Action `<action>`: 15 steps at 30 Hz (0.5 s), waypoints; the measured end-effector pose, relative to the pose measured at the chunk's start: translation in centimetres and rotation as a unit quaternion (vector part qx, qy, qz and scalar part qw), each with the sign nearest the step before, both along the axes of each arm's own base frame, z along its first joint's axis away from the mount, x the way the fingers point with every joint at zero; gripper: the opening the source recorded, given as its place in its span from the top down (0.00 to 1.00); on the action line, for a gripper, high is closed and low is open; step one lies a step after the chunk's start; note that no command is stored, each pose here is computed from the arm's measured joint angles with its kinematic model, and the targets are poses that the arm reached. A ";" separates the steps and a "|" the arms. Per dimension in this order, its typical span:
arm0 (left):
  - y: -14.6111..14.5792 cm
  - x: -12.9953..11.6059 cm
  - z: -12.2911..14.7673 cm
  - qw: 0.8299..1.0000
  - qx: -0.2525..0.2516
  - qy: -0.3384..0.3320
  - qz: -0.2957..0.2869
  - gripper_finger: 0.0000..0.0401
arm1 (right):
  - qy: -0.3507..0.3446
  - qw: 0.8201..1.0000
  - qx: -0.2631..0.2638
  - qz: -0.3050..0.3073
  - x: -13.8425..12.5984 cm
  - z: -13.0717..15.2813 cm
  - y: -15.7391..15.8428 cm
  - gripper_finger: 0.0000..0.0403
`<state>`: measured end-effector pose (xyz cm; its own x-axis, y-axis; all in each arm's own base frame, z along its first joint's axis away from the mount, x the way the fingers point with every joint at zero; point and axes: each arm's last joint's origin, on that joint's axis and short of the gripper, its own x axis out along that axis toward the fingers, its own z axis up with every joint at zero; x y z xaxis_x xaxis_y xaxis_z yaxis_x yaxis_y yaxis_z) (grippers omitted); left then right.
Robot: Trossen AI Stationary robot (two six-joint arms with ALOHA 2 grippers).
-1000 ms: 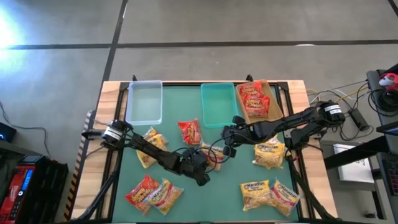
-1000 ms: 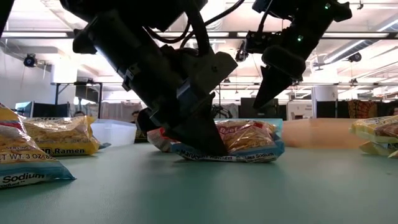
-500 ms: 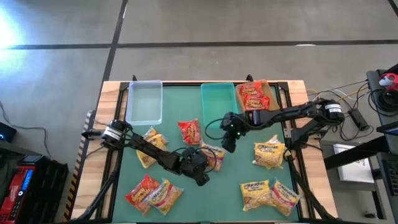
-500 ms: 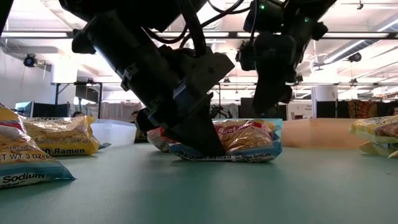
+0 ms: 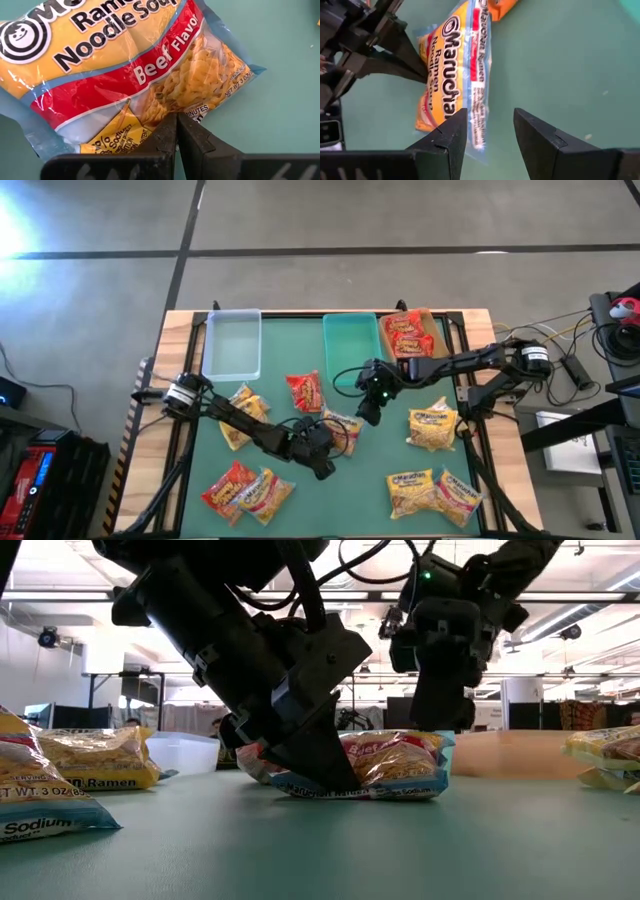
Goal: Sort Maruchan noodles
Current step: Put the blue noodle pack into the green bin
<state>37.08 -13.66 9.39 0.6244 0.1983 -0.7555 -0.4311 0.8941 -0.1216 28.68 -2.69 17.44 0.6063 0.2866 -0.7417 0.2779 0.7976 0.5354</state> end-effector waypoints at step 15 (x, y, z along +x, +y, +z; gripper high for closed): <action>0.3 0.0 -0.1 1.000 0.010 0.000 0.004 1.00 | -0.008 0.989 0.001 -0.147 -0.2 -1.1 -0.4 0.63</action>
